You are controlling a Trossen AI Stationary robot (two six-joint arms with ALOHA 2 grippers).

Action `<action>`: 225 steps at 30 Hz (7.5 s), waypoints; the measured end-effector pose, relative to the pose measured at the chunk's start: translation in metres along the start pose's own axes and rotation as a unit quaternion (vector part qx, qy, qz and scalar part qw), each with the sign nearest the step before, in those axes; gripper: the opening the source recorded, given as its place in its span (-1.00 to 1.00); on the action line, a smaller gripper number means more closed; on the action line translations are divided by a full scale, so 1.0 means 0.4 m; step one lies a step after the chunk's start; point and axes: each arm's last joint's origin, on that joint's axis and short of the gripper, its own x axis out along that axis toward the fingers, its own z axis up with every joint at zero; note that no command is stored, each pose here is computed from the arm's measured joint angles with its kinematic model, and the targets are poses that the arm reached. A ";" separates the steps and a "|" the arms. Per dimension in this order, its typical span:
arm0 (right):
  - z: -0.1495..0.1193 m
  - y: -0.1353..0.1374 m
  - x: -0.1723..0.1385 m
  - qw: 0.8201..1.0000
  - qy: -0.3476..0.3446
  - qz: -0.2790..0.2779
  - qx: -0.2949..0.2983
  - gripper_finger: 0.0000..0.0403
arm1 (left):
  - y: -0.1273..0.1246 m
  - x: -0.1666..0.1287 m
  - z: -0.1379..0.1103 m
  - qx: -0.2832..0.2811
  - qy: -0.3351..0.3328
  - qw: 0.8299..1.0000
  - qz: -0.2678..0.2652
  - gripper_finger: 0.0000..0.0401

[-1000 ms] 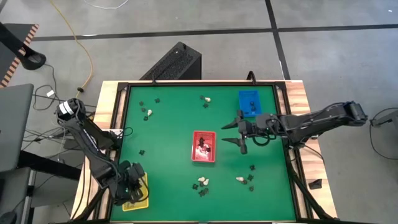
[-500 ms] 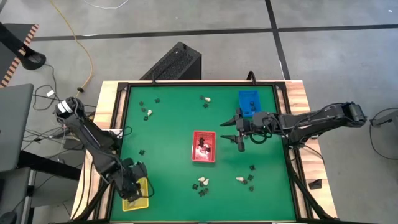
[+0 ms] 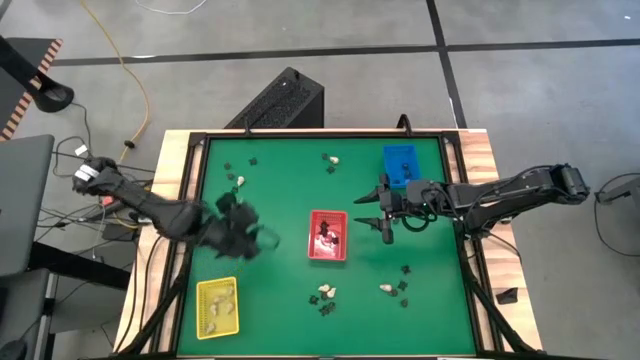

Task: Sort Halloween decoration
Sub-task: Put the black spider toy into the red bin, then put the black skull toy into the blue bin

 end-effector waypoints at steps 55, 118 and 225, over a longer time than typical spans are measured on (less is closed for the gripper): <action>-0.016 0.006 -0.001 0.999 0.034 0.007 0.026 0.27 | 0.589 0.440 0.054 -0.268 0.121 0.934 0.201 -0.18; -0.015 0.028 -0.003 0.999 0.033 0.028 0.030 0.27 | 0.499 0.457 0.053 -0.232 0.114 0.957 0.128 -0.99; -0.352 0.128 0.032 0.779 0.270 -0.457 0.334 -0.19 | 0.051 0.214 -0.023 -0.029 -0.352 0.901 -0.253 -0.41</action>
